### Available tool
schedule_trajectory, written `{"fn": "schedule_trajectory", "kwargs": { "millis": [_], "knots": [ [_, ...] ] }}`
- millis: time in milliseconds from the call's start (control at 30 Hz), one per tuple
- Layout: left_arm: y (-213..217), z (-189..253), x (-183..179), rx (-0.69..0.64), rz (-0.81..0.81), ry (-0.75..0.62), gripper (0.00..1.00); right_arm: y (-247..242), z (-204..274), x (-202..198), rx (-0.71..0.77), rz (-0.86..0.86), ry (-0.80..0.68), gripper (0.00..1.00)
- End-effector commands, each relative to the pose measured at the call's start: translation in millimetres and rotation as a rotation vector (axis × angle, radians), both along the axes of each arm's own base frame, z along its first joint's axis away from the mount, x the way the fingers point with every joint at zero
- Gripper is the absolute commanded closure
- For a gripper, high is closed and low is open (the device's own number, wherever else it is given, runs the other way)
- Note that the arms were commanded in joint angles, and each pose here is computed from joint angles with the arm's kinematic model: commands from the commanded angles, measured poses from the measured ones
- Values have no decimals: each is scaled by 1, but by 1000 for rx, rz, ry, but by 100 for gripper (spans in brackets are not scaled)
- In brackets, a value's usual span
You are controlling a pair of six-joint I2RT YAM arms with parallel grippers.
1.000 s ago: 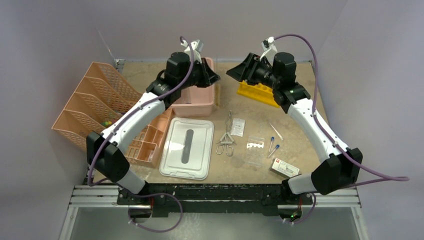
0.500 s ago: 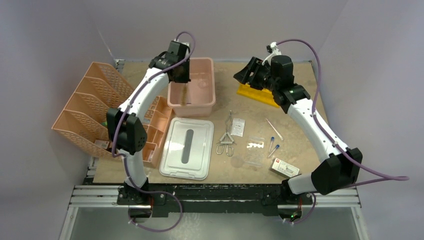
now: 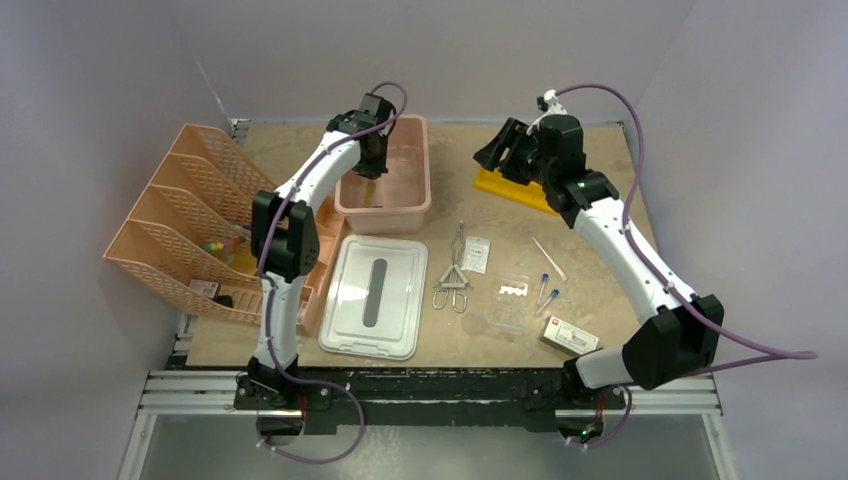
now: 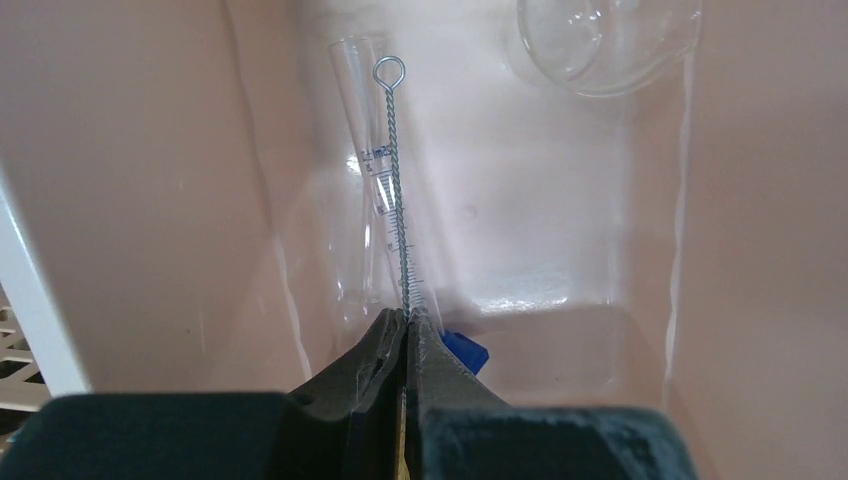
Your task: Organize the chemistry lab equipment
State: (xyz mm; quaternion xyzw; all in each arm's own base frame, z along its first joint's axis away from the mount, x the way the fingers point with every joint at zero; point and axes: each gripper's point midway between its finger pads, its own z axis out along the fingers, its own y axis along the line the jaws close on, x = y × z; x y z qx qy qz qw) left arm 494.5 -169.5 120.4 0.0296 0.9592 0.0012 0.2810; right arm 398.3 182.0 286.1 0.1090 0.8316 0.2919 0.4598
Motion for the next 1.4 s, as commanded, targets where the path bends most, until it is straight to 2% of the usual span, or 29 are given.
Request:
{"fn": "schedule_trajectory", "kwargs": {
  "millis": [0, 500, 800, 967, 1067, 1200, 1367],
  "knots": [
    [9, 21, 24, -1, 50, -95, 100, -5, 11, 5, -2, -36, -32, 37],
    [35, -3, 59, 87, 224, -231, 100, -5, 10, 18, -35, -40, -34, 38],
    [34, -24, 58, 111, 186, -197, 86, -8, 10, 19, -55, -51, -39, 37],
    [30, 8, 61, 85, 175, -233, 76, -12, 7, 19, -82, -58, -36, 37],
    [15, 44, 60, -14, 130, -276, 70, -22, -2, 18, -134, -80, -25, 37],
    [-13, 91, 49, -182, 20, -334, 64, -50, -24, 14, -209, -175, 38, 29],
    [-34, 131, 23, -326, -101, -391, 61, -75, -58, 0, -269, -233, 119, 26]
  ]
}}
